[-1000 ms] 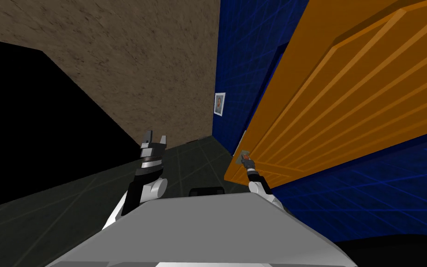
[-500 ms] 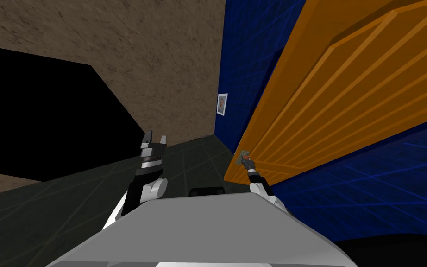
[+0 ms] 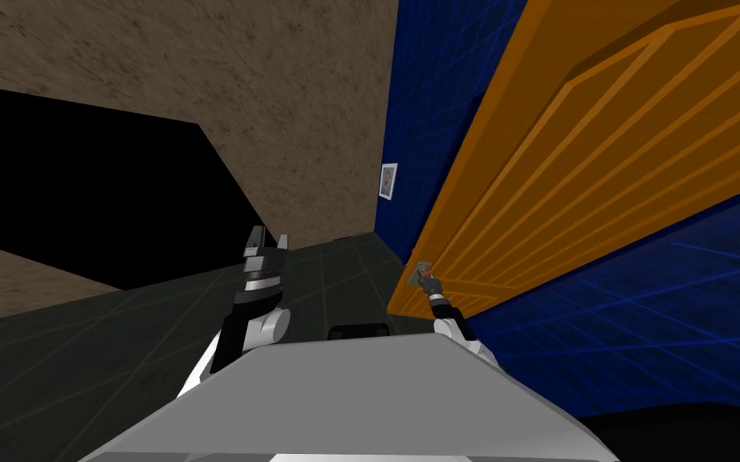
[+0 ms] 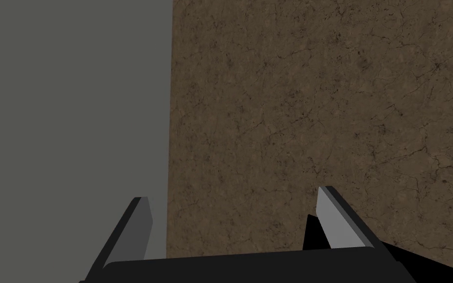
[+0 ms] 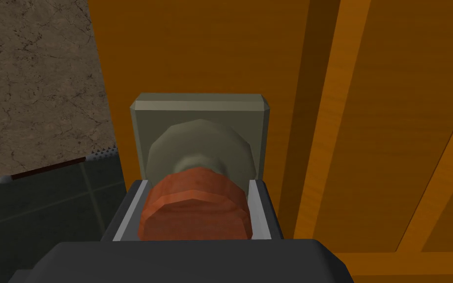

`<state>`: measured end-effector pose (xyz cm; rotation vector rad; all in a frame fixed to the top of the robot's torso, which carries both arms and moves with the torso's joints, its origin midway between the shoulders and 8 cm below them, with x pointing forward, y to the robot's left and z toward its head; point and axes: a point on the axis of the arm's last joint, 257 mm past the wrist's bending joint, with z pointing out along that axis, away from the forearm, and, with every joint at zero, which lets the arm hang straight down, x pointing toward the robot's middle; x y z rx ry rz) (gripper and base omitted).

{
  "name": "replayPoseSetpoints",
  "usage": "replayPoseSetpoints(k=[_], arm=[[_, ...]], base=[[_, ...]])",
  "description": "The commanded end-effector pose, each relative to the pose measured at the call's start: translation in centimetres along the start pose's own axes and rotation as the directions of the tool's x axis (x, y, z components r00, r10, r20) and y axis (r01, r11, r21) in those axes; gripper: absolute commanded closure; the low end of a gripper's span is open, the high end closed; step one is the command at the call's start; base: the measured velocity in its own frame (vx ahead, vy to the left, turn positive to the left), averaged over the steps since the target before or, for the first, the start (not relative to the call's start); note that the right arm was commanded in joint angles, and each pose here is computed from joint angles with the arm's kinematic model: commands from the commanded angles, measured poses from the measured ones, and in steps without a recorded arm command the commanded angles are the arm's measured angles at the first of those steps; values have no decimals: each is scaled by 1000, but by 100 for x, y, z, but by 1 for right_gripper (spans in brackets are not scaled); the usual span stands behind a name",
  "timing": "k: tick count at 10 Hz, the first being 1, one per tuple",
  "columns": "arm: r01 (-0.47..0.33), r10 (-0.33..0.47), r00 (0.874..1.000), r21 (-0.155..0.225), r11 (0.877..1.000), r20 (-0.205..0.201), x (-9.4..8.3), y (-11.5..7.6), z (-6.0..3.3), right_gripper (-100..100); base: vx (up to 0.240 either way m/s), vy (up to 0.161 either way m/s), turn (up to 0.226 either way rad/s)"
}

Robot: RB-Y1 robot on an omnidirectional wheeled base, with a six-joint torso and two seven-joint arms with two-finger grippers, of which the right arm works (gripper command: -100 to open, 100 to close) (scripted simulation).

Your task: Pull the door open

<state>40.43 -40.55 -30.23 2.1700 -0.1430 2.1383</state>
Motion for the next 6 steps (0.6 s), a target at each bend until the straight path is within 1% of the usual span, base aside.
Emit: replayPoseSetpoints(k=[1, 2, 5, 6], arm=[[7, -7, 1000, 19, 1000, -6, 7, -7, -100, 100], [9, -9, 1000, 25, 1000, -7, 9, -11, -129, 100], [18, -17, 1000, 71, 997, -16, 21, -44, -356, 100], [19, -18, 1000, 80, 997, -17, 23, -53, -400, 100]], base=[[-8, 4, 35], [3, 8, 17], [5, 0, 24], [-16, -8, 18]])
